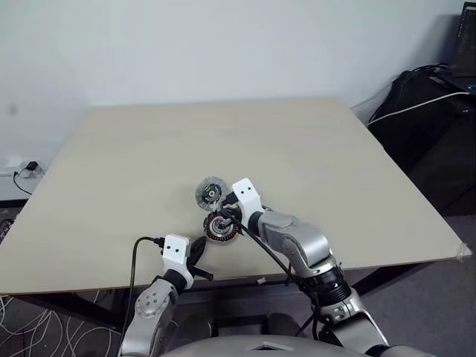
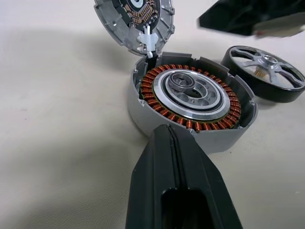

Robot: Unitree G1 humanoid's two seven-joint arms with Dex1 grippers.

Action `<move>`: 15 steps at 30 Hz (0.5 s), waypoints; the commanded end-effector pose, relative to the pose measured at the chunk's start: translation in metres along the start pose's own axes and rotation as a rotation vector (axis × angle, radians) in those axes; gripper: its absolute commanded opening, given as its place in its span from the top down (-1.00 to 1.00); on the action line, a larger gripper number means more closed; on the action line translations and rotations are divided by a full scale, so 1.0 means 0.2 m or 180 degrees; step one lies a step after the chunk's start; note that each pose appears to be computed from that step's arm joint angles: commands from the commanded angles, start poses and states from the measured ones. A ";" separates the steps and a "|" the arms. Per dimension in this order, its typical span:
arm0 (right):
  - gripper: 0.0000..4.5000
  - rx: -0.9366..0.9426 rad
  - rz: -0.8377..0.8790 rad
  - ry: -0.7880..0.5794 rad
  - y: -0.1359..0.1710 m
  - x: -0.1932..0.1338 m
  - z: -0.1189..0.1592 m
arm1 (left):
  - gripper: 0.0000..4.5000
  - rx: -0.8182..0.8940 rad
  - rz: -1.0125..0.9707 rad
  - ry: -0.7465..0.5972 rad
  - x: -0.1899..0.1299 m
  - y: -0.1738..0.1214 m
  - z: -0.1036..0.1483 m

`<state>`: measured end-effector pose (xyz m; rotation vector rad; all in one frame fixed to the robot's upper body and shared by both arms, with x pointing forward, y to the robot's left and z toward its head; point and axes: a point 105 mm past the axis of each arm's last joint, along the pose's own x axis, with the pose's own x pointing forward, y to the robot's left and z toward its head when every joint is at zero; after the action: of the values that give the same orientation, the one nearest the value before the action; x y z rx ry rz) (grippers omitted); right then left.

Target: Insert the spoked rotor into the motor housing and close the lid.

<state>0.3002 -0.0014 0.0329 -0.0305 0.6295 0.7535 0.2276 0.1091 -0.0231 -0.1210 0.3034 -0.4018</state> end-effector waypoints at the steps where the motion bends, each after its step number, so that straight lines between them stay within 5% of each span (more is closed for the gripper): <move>1: 0.98 -0.0063 0.0051 0.0060 0.02 0.03 0.02 | 1.00 0.0021 -0.0007 -0.0200 0.01 0.00 0.08; 15: 0.98 -0.0252 0.0217 0.0157 0.10 0.12 0.04 | 1.00 0.0026 -0.0036 -0.0194 0.00 0.00 0.08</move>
<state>0.3004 0.0218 0.0168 -0.1019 0.7064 0.8210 0.2259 0.1100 -0.0243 -0.1201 0.3086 -0.4031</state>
